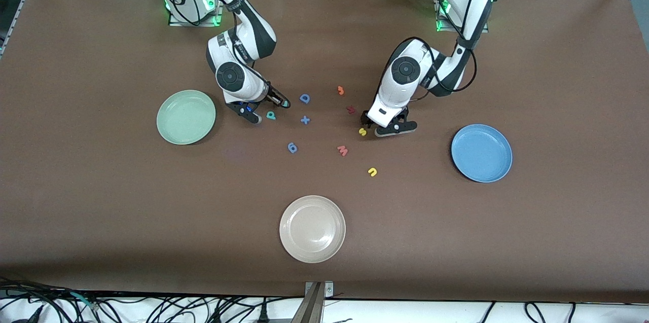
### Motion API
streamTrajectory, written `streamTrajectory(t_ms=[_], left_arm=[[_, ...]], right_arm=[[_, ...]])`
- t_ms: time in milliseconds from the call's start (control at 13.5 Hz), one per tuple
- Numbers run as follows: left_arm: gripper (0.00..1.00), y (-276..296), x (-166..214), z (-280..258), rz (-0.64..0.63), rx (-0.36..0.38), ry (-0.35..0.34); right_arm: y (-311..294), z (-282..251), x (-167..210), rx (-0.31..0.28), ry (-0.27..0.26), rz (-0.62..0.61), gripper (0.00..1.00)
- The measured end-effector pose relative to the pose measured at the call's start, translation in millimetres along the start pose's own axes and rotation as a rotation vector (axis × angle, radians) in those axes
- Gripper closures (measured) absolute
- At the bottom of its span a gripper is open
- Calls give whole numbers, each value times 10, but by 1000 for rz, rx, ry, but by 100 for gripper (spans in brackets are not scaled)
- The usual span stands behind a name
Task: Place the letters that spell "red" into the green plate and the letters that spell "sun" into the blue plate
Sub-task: 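Grasp the orange e with the right gripper while the left grasps green u, then drop the e on the green plate while the left gripper drops u on blue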
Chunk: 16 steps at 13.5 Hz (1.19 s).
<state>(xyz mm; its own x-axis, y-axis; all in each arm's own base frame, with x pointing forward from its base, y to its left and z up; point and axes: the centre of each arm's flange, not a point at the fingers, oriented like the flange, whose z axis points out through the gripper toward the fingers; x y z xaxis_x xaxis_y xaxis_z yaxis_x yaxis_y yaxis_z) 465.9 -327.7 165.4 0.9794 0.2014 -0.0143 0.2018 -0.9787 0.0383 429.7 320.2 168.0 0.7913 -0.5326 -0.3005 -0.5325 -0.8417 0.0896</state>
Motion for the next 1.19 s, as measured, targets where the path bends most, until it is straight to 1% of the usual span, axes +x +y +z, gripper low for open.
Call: streamTrajectory(t_ms=[148,222,297,371,445,593,667,816,890,964,1038,1186], left_arm=[[21,-11,8,6,-2,2,0],[22,-14,12,6,-1,3,1],[25,-18,16,4,10,9,4],[25,-16,22,1,22,14,10],[32,-10,28,-10,27,14,15],[52,15,47,-39,28,9,21],[64,31,50,-52,28,6,23],[67,36,48,-56,20,6,23],[70,39,45,-59,14,8,25],[70,47,37,-59,11,13,30],[72,59,27,-62,9,20,40],[73,77,12,-60,3,30,48]], right_arm=[[-1,0,-1,0,0,-5,65],[-2,-1,-3,0,0,-7,70],[-2,-2,-3,0,0,-8,70],[-2,-4,-3,1,0,-8,72],[-2,-5,-3,0,0,-8,72],[7,-22,-2,-13,-9,-6,72],[13,-81,14,-24,-17,-3,72],[49,-342,109,-54,-39,2,72],[86,-525,187,-71,-54,-4,72],[146,-737,294,-84,-68,-15,72],[233,-945,422,-93,-83,-26,72],[471,-1234,728,-98,-102,-47,72]])
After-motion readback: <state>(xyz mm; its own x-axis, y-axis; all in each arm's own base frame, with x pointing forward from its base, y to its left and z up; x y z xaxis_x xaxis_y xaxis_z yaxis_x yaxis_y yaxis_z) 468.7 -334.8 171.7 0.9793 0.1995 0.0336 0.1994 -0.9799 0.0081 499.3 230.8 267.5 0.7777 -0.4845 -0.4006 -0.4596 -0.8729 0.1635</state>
